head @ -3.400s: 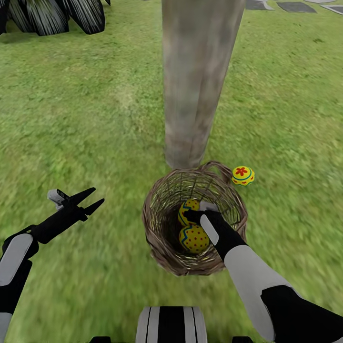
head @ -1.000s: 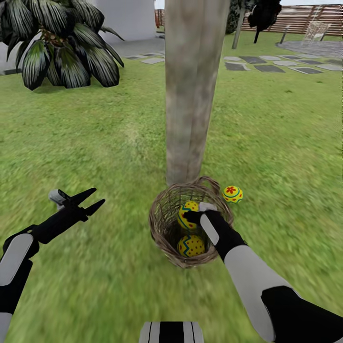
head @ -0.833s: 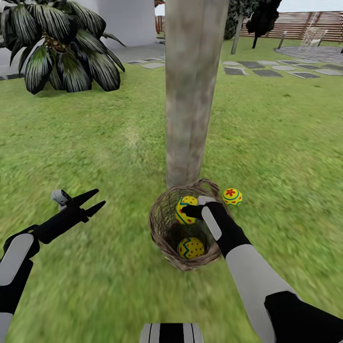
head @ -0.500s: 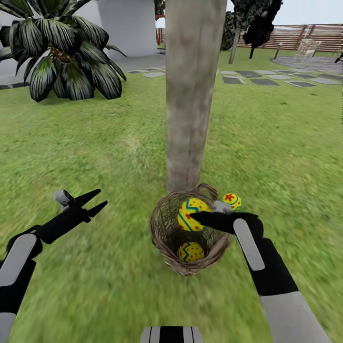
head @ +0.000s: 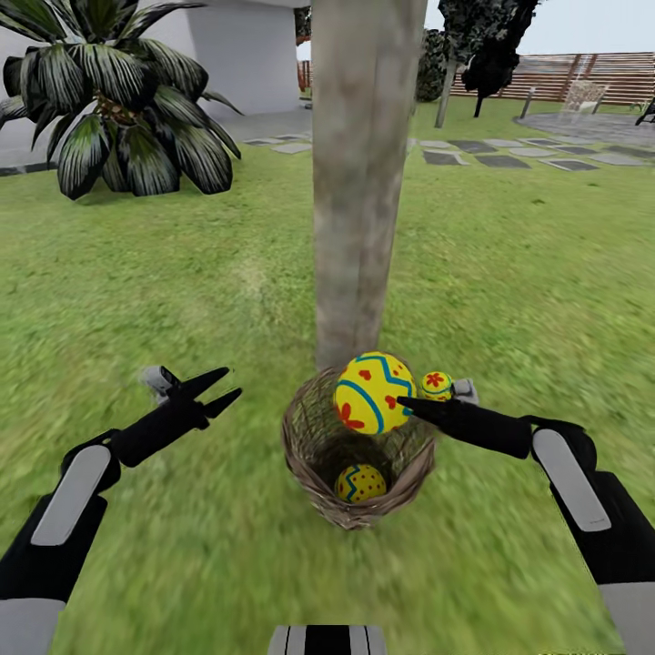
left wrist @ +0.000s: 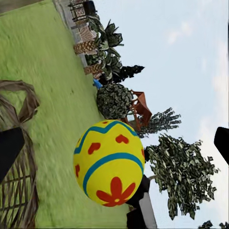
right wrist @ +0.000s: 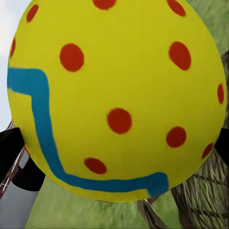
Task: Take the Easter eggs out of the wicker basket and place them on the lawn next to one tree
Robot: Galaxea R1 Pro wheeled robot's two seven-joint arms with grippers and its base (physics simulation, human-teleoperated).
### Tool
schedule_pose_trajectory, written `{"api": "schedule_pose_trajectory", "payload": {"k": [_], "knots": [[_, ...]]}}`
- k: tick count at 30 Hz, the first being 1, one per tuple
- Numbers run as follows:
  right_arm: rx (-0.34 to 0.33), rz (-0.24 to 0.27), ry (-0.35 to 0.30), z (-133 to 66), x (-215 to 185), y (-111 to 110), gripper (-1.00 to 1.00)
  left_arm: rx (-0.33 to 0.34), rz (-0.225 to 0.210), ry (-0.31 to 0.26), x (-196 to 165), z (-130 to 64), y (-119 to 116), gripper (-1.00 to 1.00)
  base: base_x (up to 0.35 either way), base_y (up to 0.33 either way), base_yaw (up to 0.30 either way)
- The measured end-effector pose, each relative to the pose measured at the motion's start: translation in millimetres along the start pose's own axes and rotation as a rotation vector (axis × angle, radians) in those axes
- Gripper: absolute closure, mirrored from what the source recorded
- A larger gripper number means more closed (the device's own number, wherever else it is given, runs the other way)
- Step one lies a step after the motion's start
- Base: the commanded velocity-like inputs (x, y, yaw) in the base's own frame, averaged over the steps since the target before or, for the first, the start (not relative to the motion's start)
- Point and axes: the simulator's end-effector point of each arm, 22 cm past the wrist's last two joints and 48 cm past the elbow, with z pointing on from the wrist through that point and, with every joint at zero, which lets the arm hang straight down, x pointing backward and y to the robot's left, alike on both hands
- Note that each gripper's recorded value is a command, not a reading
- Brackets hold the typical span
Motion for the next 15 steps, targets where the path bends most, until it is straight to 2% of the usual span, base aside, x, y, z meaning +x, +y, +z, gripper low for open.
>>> {"api": "schedule_pose_trajectory", "payload": {"k": [3, 6, 8, 15], "knots": [[-0.008, 0.003, -0.001, -0.1, 0.4, 2.4, 1.0, 0.028, -0.003, 0.031, 14.2, 12.0, -8.7, -1.0, 0.0, -0.059, -0.247], [-0.012, 0.003, -0.004, -1.1, -0.6, 4.3, 1.0, 0.088, -0.015, 0.115, 54.8, 41.1, -27.3, -1.0, 0.0, -0.005, -0.265], [-0.01, 0.001, -0.012, -3.4, -3.5, 4.1, 1.0, 0.112, -0.014, 0.141, 67.0, 49.3, -36.8, -1.0, 0.0, -0.001, -0.267], [-0.012, 0.001, -0.065, -17.6, -20.8, 6.5, 1.0, 0.135, -0.012, 0.145, 74.2, 57.6, -48.8, -1.0, 0.0, 0.0, -0.267]]}}
